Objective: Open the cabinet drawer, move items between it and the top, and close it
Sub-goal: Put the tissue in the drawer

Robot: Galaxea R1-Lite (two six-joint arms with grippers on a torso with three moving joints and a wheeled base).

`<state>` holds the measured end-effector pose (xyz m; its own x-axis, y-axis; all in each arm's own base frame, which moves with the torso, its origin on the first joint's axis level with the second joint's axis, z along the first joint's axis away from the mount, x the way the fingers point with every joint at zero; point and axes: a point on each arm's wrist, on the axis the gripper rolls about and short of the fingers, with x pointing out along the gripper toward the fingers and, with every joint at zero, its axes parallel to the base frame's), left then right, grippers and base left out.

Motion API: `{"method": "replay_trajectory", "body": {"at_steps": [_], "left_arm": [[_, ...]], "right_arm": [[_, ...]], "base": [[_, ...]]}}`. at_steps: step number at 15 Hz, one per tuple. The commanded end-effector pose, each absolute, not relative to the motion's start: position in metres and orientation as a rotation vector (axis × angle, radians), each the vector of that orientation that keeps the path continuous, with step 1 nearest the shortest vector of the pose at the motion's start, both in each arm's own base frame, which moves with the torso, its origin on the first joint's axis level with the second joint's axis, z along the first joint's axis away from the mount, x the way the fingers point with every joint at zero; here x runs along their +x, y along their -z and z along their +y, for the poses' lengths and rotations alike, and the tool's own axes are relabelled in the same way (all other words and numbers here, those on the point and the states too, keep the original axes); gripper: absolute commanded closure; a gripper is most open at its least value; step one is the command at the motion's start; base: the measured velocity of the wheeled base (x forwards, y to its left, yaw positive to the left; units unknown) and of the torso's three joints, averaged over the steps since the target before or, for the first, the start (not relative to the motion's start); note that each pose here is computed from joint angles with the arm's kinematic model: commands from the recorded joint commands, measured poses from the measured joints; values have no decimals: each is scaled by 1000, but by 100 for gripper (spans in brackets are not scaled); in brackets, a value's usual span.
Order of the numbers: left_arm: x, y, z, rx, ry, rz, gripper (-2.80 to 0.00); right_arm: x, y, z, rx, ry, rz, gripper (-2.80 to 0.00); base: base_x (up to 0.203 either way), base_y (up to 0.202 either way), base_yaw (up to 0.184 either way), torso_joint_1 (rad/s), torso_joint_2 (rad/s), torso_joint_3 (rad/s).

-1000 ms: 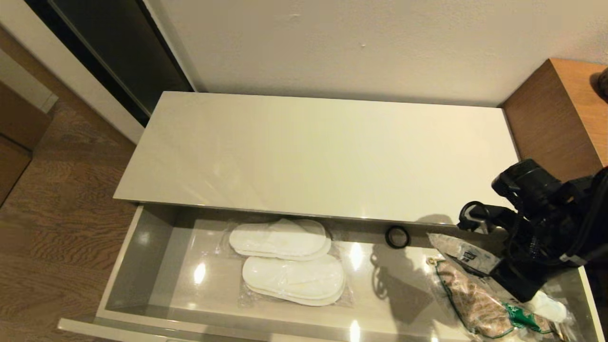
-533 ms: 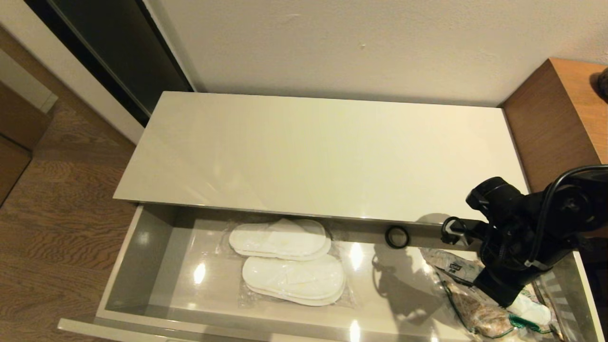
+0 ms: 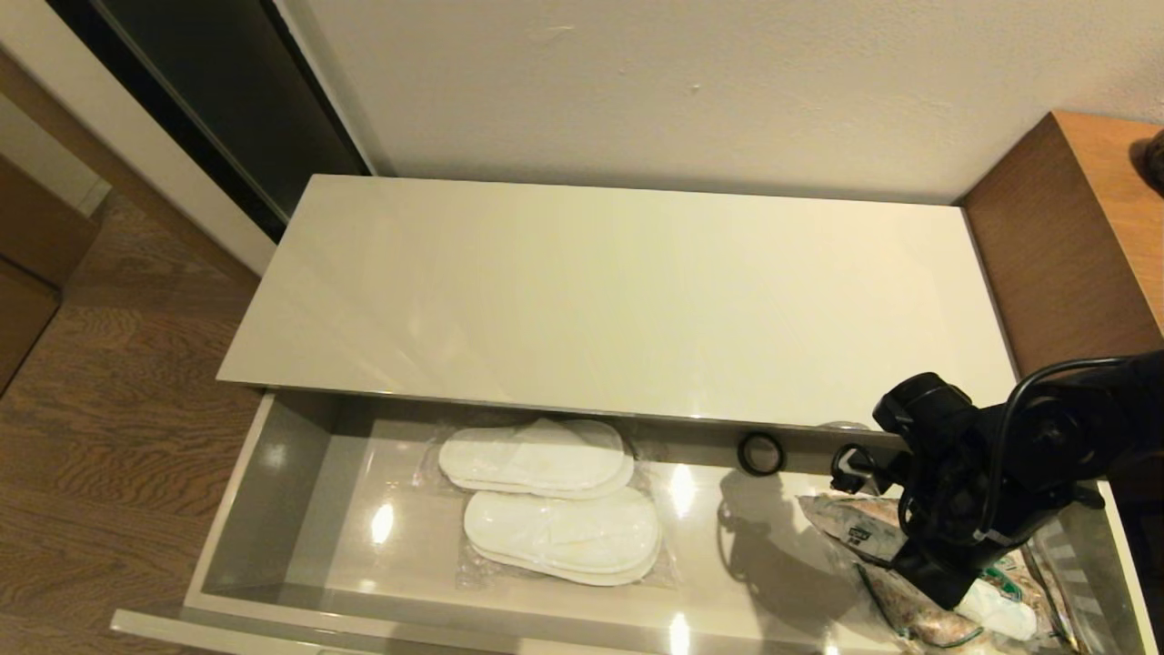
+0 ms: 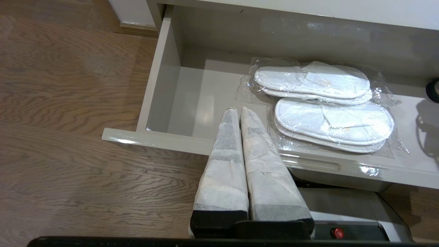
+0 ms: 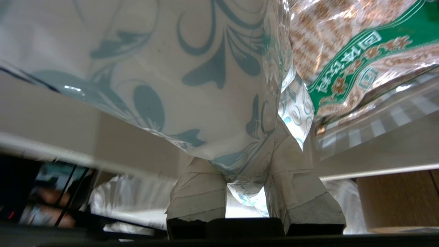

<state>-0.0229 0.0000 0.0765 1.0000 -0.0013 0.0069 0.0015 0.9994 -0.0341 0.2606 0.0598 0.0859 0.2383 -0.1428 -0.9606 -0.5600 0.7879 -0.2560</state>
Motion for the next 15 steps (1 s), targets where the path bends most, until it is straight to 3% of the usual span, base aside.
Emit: {"method": "replay_trajectory", "body": {"at_steps": [1, 5, 6, 13, 15], "left_arm": [[-23, -76, 0, -35, 0, -6, 0], [-23, -76, 0, -35, 0, -6, 0], [-23, -76, 0, -35, 0, -6, 0], [-23, -77, 0, -35, 0, -7, 0], [-23, -77, 0, -35, 0, -8, 0]], "right_arm": [[258, -77, 59, -661, -306, 1331, 0], [260, -74, 64, -688, -310, 1316, 0], [260, -74, 64, -691, -310, 1318, -280], [257, -83, 63, -689, -280, 1280, -280], [246, -102, 61, -645, -245, 1215, -280]], "base": [[0, 0, 0, 0, 0, 0], [0, 0, 0, 0, 0, 0], [0, 0, 0, 0, 0, 0], [0, 0, 0, 0, 0, 0], [0, 0, 0, 0, 0, 0]]}}
